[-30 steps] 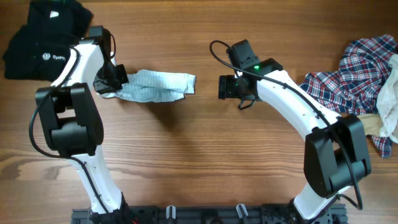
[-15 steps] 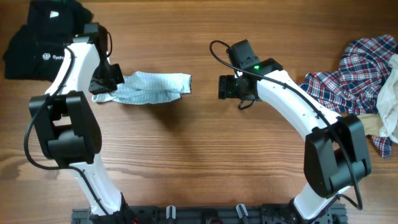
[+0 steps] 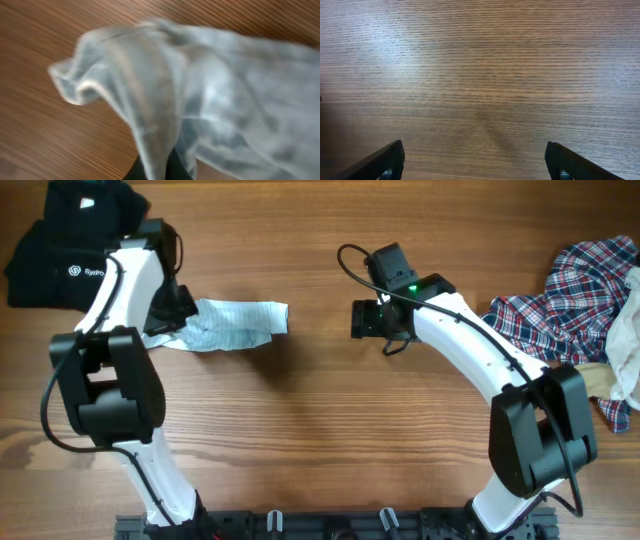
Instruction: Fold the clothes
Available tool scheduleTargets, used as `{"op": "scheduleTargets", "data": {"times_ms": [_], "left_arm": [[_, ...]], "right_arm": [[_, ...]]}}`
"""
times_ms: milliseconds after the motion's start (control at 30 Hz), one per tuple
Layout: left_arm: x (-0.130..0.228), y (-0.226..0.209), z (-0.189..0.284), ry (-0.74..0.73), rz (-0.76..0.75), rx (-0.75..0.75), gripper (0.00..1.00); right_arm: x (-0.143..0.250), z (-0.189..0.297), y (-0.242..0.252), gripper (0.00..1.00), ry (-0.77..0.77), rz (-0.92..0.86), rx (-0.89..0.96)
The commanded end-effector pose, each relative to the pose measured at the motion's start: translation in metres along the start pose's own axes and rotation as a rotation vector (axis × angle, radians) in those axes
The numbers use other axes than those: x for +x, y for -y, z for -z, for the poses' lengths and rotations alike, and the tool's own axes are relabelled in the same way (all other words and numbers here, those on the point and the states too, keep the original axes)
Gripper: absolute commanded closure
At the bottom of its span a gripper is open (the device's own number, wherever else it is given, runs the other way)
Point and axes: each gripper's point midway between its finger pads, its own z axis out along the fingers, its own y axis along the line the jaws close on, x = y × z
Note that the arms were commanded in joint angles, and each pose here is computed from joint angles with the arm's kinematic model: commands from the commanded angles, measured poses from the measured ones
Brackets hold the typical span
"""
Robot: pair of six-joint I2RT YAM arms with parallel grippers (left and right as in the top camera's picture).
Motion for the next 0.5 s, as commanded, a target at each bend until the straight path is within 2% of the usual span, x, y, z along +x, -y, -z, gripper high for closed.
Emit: {"op": "scheduleTargets", "data": {"times_ms": [0,200,333,467], "left_arm": [[-0.001,0.045,0.055,0.097,-0.11,0.131,0.96],[-0.001,0.105,0.174,0.341,-0.236,0.268,0.96],[0.022,0.14,0.259,0.493,-0.329,0.38,0.96],[0.054,0.172,0.315,0.61,-0.428,0.483,0.96]], "right_arm": [[-0.002,-0.007,0.023,0.09,-0.016,-0.058,0.042],[-0.001,-0.007,0.043,0.09,-0.066,-0.12,0.011],[-0.001,-0.007,0.047,0.08,-0.075,-0.14,-0.004],[-0.002,-0.003,0.04,0.07,-0.105,-0.157,-0.118]]}}
